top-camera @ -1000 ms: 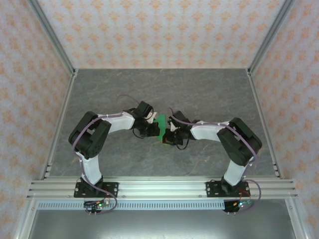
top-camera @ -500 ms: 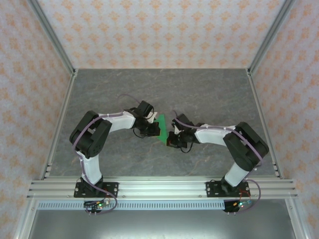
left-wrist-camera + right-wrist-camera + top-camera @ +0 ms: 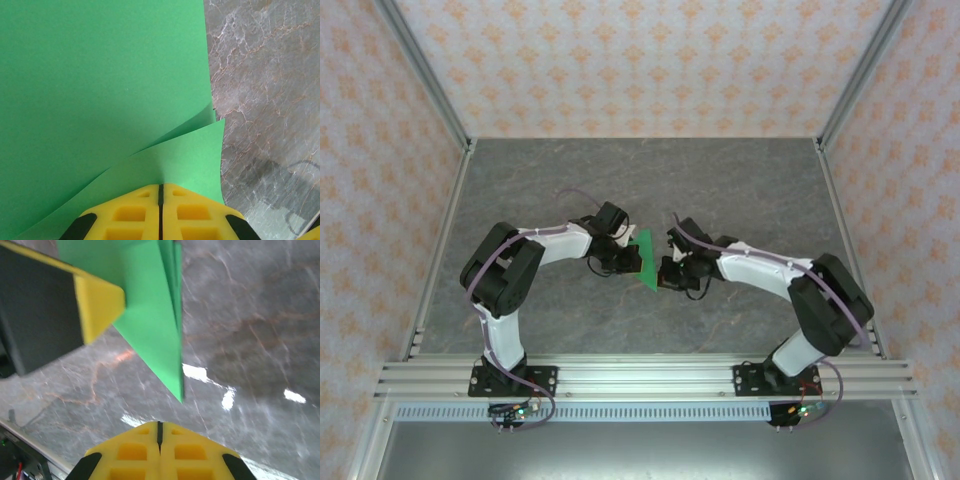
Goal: Fold a paper plane with a square sheet of paper (fold left side to right side)
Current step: Third fold the triangle at the center of the table.
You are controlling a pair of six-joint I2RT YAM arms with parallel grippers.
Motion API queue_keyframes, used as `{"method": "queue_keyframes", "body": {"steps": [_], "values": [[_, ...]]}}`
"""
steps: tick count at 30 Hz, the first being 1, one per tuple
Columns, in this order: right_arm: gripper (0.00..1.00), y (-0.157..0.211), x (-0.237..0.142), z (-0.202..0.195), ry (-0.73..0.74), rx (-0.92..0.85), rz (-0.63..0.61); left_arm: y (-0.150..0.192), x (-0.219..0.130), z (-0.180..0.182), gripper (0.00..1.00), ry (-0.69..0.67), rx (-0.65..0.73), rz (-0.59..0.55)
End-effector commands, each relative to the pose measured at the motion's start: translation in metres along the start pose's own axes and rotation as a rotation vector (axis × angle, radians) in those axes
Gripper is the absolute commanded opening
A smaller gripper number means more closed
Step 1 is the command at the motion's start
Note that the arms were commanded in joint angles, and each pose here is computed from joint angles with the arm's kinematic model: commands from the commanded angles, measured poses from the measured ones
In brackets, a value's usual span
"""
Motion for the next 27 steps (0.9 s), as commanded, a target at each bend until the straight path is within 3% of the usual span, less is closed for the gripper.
{"method": "queue_keyframes", "body": {"steps": [1,13,20,27], "values": [[0.00,-0.011,0.016,0.003,-0.012,0.022,0.008,0.006,0.016,0.033,0.08,-0.129,-0.043,0.004],[0.00,-0.002,0.041,-0.020,0.088,0.041,0.077,0.002,0.009,0.022,0.08,-0.090,-0.031,-0.008],[0.00,0.017,0.045,-0.048,0.184,0.049,0.125,-0.006,-0.022,-0.012,0.10,-0.001,0.015,-0.065],[0.00,0.018,0.044,-0.053,0.206,0.046,0.126,0.015,-0.019,-0.021,0.09,0.010,0.040,-0.007]]}}
Point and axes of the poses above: each hand's point on the last joint's axis, 136 mm out from that joint toward the fingers, its own x axis out along the fingers, its own z axis along the line the jaws close on, y = z × x, the point moved 2 cm from there along -x, back along the fingers, and after that the axes turned 5 degrees about -x, right-handed, at the moved point
